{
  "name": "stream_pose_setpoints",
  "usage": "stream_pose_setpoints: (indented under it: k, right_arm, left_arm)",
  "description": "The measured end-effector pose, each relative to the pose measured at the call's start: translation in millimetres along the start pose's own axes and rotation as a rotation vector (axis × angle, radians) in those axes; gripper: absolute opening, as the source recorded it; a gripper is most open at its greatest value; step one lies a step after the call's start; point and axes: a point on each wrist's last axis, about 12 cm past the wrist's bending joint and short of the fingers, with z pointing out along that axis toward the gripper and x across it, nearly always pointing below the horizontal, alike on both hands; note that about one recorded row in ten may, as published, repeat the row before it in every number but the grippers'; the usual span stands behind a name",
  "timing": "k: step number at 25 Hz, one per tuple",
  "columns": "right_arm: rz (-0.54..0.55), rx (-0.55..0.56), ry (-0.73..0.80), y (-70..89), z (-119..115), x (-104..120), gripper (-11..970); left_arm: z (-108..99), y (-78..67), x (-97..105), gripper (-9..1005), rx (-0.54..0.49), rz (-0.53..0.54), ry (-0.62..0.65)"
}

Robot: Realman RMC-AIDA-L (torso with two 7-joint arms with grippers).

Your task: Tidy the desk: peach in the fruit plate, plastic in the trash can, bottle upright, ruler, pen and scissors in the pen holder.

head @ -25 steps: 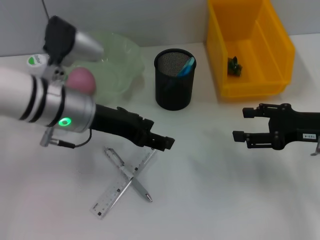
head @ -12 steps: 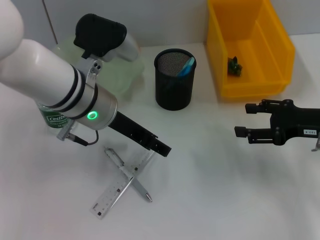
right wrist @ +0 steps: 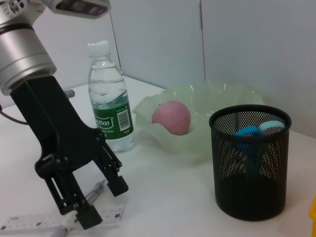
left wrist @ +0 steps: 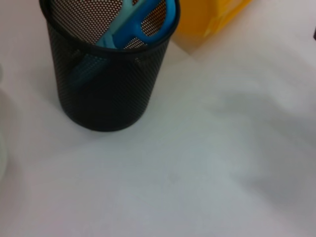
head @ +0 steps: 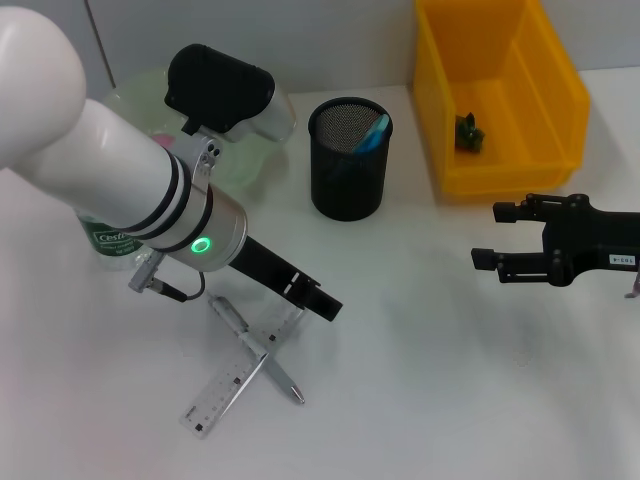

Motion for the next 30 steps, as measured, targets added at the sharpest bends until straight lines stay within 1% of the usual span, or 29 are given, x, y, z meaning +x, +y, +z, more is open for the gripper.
stream_pose_setpoints:
  k: [8, 10, 22, 30]
  right_arm:
    - [0.007, 0.0, -0.001, 0.6, 1, 0, 744]
    - [0.009, 0.0, -0.001, 1.1, 3, 0, 743]
    - [0.01, -0.004, -0.004, 1.4, 5, -2, 737]
    - [0.017, -0.006, -0.007, 0.8, 6, -4, 734]
  left_arm:
    - [6, 2.0, 4, 807, -0.019, -0.002, 0.007]
    - [12, 2.8, 9, 807, -0.033, -0.003, 0.022]
    - [15, 5.2, 10, 807, -0.052, -0.002, 0.016]
    - [17, 5.5, 12, 804, -0.076, 0.021, 0.023]
